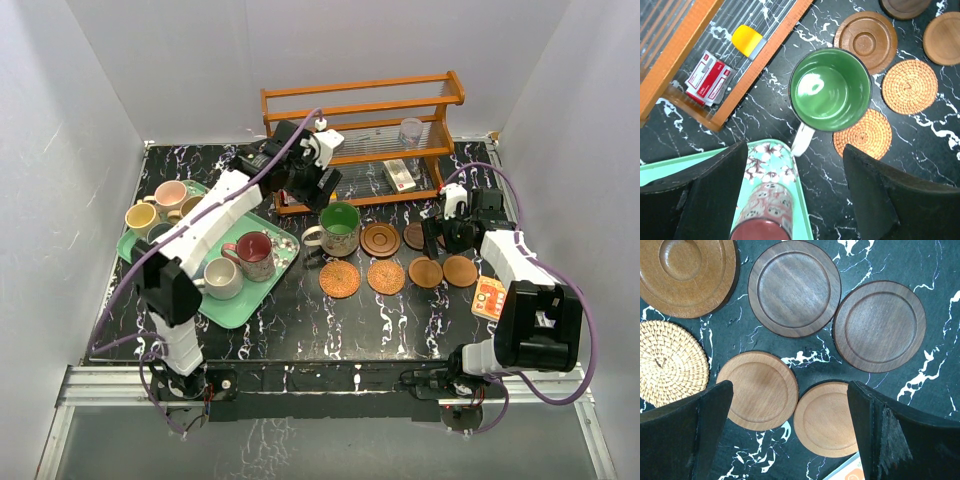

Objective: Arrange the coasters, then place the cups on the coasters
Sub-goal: Place the cup on the coaster, then pick up the cup from the tray, then place the cup on the coaster.

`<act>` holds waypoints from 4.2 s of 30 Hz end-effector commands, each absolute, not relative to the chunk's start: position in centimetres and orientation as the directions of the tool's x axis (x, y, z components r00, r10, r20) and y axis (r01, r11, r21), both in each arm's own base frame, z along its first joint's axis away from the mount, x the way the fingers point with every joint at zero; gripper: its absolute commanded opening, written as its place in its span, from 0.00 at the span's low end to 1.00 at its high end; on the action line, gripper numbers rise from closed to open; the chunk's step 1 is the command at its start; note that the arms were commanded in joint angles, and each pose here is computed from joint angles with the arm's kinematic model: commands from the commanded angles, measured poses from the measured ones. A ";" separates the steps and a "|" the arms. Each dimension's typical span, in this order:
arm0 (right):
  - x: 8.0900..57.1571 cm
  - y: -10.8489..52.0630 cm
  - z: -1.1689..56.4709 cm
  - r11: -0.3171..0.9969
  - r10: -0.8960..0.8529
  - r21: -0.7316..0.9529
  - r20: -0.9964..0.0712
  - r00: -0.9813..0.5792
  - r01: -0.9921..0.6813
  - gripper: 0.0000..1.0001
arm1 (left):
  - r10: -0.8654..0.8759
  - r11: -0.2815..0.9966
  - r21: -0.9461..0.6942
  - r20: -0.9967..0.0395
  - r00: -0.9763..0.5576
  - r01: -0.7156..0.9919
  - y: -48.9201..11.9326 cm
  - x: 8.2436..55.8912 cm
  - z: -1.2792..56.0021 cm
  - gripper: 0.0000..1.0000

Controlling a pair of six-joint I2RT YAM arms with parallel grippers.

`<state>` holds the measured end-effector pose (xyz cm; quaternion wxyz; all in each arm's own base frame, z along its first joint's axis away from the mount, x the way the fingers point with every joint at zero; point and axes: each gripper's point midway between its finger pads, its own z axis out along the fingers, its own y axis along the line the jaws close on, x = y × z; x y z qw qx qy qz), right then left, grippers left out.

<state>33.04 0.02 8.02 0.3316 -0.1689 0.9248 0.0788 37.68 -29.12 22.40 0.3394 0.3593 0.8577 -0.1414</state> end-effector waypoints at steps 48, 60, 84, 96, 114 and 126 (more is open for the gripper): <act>34.1 1.4 12.7 0.908 -0.254 0.031 -0.753 -0.607 -0.419 0.98 | 0.494 0.670 -0.154 -0.637 -0.592 0.726 -11.1 33.0 18.3 0.66; 34.1 1.2 12.0 0.910 -0.256 0.033 -0.739 -0.623 -0.413 0.98 | 0.670 0.577 -0.107 -0.505 -0.544 0.810 -12.5 31.9 13.1 0.54; 34.1 1.0 11.8 0.912 -0.261 0.025 -0.733 -0.629 -0.408 0.98 | 0.775 0.486 -0.015 -0.454 -0.439 0.874 -14.5 34.6 13.6 0.01; 34.1 0.8 11.4 0.916 -0.262 0.021 -0.724 -0.638 -0.400 0.98 | 0.669 0.574 -0.046 -0.549 -0.501 0.818 -18.9 33.5 20.4 0.00; 35.2 1.9 16.7 0.894 -0.264 0.014 -0.791 -0.552 -0.448 0.95 | 0.594 0.490 -0.004 -0.731 -0.336 0.872 -25.9 30.3 26.2 0.00; 38.1 6.7 32.0 0.832 -0.143 0.073 -0.929 -0.340 -0.550 0.86 | 0.410 0.671 0.088 -0.871 -0.270 0.736 -31.9 37.7 34.0 0.00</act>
